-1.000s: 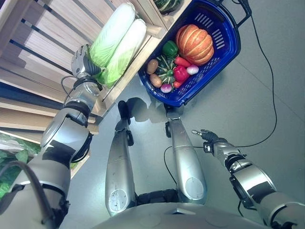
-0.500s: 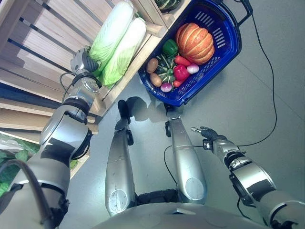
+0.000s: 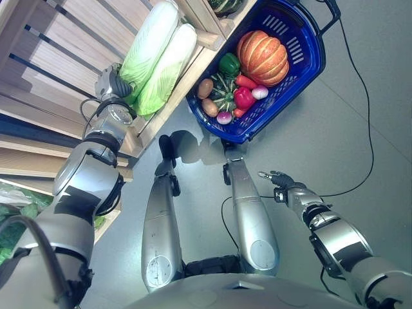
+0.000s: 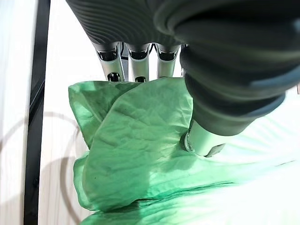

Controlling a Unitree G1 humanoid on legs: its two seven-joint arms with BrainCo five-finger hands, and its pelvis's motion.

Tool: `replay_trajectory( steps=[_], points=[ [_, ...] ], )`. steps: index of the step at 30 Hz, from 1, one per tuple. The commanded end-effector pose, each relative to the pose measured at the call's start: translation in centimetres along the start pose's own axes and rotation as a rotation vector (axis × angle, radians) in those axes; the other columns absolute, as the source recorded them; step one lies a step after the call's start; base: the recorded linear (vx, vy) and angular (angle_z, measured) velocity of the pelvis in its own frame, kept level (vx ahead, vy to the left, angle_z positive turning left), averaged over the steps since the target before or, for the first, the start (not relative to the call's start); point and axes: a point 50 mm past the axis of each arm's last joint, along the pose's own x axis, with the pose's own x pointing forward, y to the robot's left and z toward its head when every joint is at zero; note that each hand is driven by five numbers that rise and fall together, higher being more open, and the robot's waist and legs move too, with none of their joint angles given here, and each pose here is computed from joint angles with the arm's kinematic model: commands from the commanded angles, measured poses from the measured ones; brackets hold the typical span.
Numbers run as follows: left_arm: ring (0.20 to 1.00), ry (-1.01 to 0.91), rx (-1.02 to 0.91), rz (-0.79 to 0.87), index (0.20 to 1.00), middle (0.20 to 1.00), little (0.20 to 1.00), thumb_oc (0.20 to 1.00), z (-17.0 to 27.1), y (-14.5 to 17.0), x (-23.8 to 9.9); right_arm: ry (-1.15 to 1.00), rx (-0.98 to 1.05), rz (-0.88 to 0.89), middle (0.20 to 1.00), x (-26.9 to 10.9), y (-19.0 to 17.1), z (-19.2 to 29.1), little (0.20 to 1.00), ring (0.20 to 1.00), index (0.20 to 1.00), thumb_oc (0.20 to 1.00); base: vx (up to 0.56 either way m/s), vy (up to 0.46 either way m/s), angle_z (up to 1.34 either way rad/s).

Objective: Pick up fruits and vegetables into the basket

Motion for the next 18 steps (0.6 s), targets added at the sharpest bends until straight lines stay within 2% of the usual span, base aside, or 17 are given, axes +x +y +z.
replay_trajectory(
  steps=[1,12,18],
  points=[
    [0.200,0.016,-0.173,-0.085,0.200,0.200,0.200,0.200,-0.3,-1.8,-0.8,0.055,0.049,-0.022,1.000,-0.2,-0.4,-2.4,1.000,1.000,1.000,1.000,0.00,0.000,0.00],
    [0.200,-0.010,-0.501,-0.102,0.200,0.200,0.200,0.200,-0.3,-1.2,-0.8,-0.023,0.174,-0.080,1.000,-0.2,-1.4,-1.7,1.000,1.000,1.000,1.000,0.00,0.000,0.00],
    [0.200,-0.062,-0.568,-0.112,0.200,0.200,0.200,0.200,0.2,-1.2,-1.1,-0.107,0.271,-0.130,1.000,-0.3,-1.9,-0.6,1.000,1.000,1.000,1.000,0.00,-0.005,0.01]
  ],
)
